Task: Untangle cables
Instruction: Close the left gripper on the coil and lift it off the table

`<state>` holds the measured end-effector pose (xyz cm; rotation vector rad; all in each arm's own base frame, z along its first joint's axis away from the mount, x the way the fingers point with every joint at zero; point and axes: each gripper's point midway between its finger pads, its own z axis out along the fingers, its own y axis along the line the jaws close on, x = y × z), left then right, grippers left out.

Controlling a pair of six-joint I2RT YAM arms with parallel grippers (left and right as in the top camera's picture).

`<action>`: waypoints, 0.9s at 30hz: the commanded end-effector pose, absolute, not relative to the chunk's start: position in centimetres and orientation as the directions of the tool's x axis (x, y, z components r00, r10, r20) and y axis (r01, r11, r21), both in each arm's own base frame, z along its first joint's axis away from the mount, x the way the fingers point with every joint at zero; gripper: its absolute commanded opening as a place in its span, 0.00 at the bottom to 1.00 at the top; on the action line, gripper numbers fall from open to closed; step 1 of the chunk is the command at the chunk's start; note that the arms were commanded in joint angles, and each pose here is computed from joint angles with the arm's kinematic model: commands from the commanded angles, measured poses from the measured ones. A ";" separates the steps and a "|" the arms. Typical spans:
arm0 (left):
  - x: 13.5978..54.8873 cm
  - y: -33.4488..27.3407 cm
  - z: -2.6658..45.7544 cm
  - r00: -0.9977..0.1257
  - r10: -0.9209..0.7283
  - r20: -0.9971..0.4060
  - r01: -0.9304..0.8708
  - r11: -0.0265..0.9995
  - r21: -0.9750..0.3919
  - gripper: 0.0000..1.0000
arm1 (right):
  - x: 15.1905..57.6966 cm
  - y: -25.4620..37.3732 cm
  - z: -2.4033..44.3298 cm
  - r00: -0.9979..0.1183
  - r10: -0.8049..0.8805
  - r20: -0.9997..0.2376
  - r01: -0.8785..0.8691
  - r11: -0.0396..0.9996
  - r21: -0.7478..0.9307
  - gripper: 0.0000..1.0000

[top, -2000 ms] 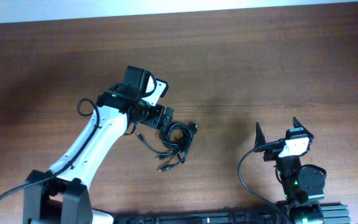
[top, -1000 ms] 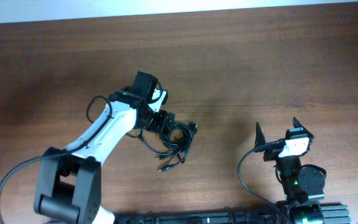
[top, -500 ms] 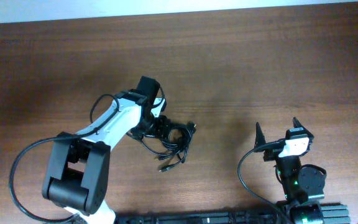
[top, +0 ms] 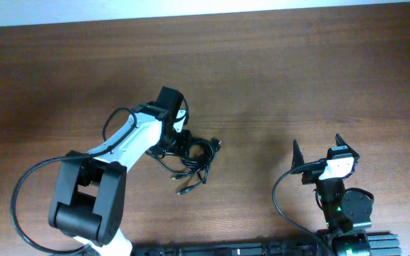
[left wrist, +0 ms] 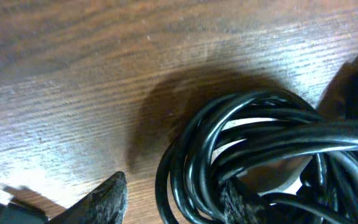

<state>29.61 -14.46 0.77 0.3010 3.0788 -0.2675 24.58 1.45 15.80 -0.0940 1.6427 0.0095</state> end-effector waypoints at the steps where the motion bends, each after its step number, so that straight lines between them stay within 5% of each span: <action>1: 29.8 -14.1 -0.2 -0.982 0.180 -0.063 0.187 0.972 -0.144 0.47 | 24.6 1.1 15.6 -0.075 -0.055 -0.996 -0.048 0.997 -0.052 0.99; 6: 29.7 -14.0 -1.4 -0.980 0.178 -0.091 0.191 0.970 -0.150 0.38 | 24.6 1.1 15.6 -0.075 -0.055 -0.996 -0.048 0.997 -0.052 0.99; 12: 30.0 -14.1 -1.6 -0.978 0.178 -0.110 0.193 0.969 -0.153 0.00 | 24.6 1.1 15.6 -0.075 -0.055 -0.996 -0.048 0.997 -0.052 0.99; 21: 33.0 -15.3 0.8 -0.947 0.233 -0.220 0.270 0.950 -0.155 0.00 | 24.6 1.1 15.6 -0.075 -0.055 -0.996 -0.048 0.997 -0.052 0.99; 27: 37.0 -16.8 6.3 -0.779 0.427 -0.459 0.508 0.859 -0.063 0.00 | 24.6 1.1 15.6 -0.075 -0.055 -0.996 -0.048 0.997 -0.052 0.99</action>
